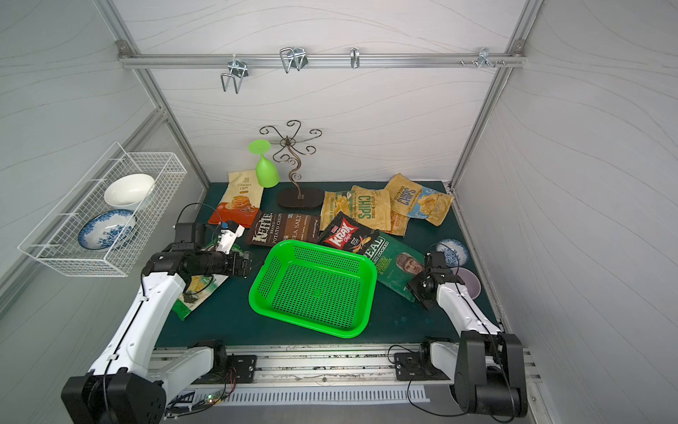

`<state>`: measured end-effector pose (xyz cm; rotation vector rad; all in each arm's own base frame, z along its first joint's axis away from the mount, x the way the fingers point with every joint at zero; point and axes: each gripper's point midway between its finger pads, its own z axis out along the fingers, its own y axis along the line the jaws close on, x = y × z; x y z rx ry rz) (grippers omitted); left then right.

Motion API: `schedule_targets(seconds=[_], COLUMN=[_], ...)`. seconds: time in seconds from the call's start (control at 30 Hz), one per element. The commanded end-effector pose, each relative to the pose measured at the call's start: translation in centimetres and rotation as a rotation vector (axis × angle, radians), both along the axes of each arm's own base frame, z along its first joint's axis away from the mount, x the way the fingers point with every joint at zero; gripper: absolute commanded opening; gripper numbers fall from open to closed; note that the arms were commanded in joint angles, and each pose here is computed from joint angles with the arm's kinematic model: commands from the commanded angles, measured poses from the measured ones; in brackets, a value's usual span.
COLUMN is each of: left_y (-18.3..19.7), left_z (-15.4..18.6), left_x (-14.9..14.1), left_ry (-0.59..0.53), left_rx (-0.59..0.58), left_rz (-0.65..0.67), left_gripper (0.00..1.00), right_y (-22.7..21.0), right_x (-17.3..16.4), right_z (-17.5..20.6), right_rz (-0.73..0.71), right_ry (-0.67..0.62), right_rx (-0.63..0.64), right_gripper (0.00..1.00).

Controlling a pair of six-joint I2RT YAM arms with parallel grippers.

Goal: Put the potato chips into the basket
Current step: Pick up the potato chip from the center of the board.

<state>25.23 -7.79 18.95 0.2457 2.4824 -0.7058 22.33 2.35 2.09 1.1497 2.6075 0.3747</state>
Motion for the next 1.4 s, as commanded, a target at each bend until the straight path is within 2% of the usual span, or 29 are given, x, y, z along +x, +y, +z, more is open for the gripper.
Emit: schedule_targets(seconds=[0.0,0.07,0.33,0.53,0.8,0.97,1.2,1.37], left_y=[0.2,0.2,0.3,0.3,0.3,0.3,0.3,0.3], left_z=[0.5,0.5,0.6,0.6,0.6,0.5,0.5,0.5], left_x=[0.8,0.8,0.8,0.8,0.7,0.7,0.8,0.8], left_ry=[-0.041,-0.041,-0.047,-0.048,-0.051,-0.052,-0.053,-0.056], left_rx=[0.007,0.007,0.010,0.010,0.011,0.012,0.013,0.015], left_rz=[0.007,0.007,0.010,0.010,0.010,0.009,0.011,0.012], left_gripper=[0.99,0.99,0.99,0.99,0.99,0.99,0.99,0.99], right_y=[1.2,1.2,1.4,1.4,1.0,1.4,2.5,3.7], right_x=[0.8,0.8,1.4,1.3,1.4,2.2,3.0,3.5], right_z=[-0.8,-0.7,-0.7,-0.8,0.7,3.5,10.0,14.2], right_rz=[0.041,0.042,0.056,0.058,0.071,0.143,0.291,0.398], right_ry=[-0.056,-0.061,-0.070,-0.069,-0.118,-0.227,-0.439,-0.533], right_rx=[0.057,0.054,0.061,0.062,0.030,0.008,-0.084,-0.166], right_gripper=[0.45,0.43,0.43,0.32,0.09,0.01,0.00,0.00])
